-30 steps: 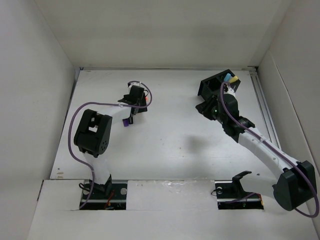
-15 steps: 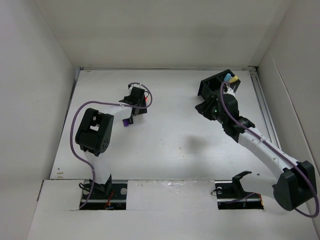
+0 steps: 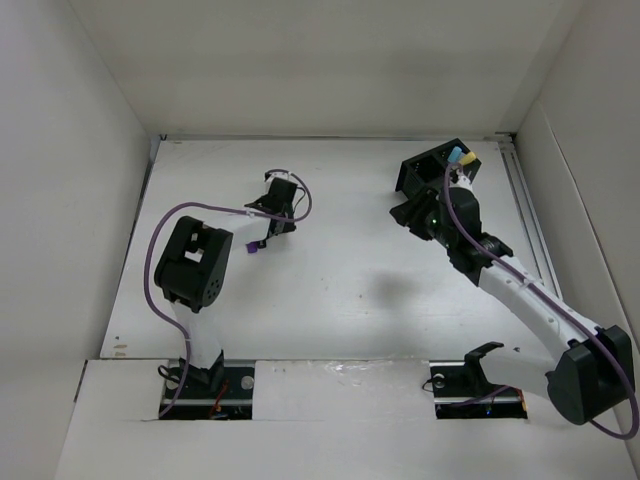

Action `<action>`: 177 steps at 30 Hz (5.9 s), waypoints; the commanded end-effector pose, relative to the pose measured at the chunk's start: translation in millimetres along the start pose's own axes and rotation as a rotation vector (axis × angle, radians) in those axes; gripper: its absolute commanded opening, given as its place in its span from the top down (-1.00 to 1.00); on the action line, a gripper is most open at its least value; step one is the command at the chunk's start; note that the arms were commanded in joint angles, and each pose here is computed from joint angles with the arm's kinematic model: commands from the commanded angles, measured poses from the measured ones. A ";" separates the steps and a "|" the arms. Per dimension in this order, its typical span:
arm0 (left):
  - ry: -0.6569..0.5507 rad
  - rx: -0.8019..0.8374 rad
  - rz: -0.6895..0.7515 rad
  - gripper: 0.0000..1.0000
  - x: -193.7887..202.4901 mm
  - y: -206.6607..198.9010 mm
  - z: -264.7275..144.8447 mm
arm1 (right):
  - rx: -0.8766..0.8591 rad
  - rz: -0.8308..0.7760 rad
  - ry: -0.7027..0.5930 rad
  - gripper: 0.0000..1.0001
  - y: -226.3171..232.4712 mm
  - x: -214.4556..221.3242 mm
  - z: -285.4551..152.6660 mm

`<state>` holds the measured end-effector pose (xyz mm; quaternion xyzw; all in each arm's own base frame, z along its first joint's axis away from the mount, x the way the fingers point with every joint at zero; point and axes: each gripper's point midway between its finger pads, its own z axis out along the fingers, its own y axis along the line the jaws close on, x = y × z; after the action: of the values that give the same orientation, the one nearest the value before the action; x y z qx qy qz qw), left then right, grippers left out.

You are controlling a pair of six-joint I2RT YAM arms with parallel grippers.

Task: Sort the stationery into containers
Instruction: Pick up the pen from the center of the board, then place the pen in the storage box, then pick up the pen from the center of the board.

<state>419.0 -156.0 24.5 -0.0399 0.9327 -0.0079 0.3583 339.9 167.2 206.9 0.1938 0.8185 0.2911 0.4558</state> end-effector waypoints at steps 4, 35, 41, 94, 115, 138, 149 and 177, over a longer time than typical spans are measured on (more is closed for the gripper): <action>0.045 0.041 -0.004 0.86 13.3 -2.9 -5.1 | -0.047 -0.005 -0.043 -0.20 11.2 -12.8 -2.4; 0.005 1.067 0.157 0.93 40.4 -168.4 -176.4 | -0.147 -0.018 0.260 -0.80 6.4 44.1 51.7; 0.013 1.117 0.196 0.93 45.7 -183.2 -188.5 | -0.155 -0.028 0.299 -0.56 6.2 54.9 58.9; -0.198 1.076 0.043 -0.34 17.3 -154.9 -226.0 | 0.837 -0.012 -0.603 0.94 -130.5 -278.7 92.4; -0.235 0.743 -0.074 -0.30 -6.7 -122.5 -173.2 | 0.519 0.027 -0.429 -0.55 -47.8 -229.0 62.4; -0.196 0.099 -0.353 -0.02 -71.6 9.6 -84.4 | -0.069 -0.167 0.016 0.20 28.8 -0.3 -2.5; -0.079 0.145 -0.388 -0.04 -59.5 19.7 -26.7 | -0.098 -0.201 0.081 0.09 45.7 31.7 0.3; 0.013 -0.090 -0.281 0.38 -40.2 27.7 25.1 | -0.167 -0.233 0.090 0.06 68.6 61.5 -5.8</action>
<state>464.6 -132.6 30.0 -0.1826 0.9186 -0.0430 0.3478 305.4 248.4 187.0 0.0446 0.8547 0.2839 0.4324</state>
